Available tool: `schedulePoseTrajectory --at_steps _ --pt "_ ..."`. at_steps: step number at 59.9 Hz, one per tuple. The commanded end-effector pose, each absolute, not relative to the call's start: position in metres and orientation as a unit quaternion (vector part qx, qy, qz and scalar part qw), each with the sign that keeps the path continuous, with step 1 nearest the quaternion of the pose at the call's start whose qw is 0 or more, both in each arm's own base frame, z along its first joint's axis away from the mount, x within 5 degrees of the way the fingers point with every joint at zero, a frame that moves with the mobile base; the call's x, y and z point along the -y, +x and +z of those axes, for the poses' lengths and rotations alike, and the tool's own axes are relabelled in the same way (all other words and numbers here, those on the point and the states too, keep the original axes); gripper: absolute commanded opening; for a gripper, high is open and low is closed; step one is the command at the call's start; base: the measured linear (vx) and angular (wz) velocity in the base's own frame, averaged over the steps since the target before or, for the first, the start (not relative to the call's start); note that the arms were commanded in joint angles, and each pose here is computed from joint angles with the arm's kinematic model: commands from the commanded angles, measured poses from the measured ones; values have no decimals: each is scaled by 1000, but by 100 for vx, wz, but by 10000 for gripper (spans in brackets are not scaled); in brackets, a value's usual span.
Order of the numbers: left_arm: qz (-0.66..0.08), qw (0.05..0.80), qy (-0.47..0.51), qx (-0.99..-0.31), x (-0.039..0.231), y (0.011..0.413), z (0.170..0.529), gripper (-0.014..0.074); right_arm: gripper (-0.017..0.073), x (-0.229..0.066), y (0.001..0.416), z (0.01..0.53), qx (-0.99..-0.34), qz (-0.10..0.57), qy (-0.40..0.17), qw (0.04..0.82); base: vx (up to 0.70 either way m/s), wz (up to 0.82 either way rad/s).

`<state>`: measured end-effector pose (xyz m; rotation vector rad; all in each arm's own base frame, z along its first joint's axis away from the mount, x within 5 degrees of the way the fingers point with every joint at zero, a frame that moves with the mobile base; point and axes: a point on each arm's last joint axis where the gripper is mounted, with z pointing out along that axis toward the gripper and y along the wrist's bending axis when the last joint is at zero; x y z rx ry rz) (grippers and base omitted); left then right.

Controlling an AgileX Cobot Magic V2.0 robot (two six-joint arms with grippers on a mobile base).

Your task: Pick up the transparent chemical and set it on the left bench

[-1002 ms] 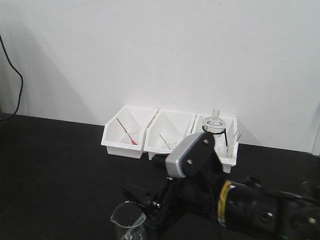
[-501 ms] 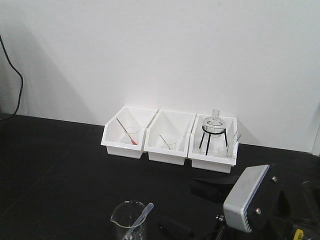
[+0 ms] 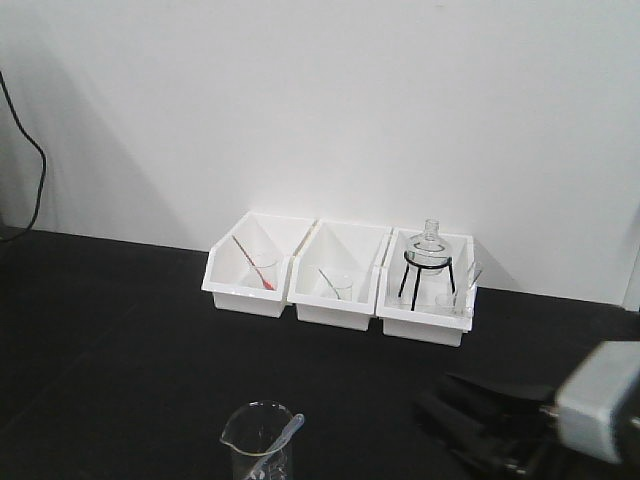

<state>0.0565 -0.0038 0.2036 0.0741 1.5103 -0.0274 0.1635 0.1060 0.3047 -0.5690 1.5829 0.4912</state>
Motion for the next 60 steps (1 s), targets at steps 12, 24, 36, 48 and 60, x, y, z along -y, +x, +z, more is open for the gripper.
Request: schedulePoseTrajectory --at_steps 12,24,36,48,60 --pt "-16 755 29 -655 4 55 206 -3 -9 -27 102 275 -649 42 -144 746 0 0" --pt "-16 755 29 -655 4 55 206 -3 -7 -3 71 226 -672 -32 -51 738 0 0" --pt "-16 755 29 -655 4 55 206 -3 -7 3 56 199 -693 -57 -19 718 0 0" --pt "-16 755 29 -655 4 55 206 -3 -7 3 57 198 -698 -44 -6 715 0 0" --pt "-16 755 29 -655 4 55 206 -3 -7 3 57 198 -698 -45 -6 715 0 0"
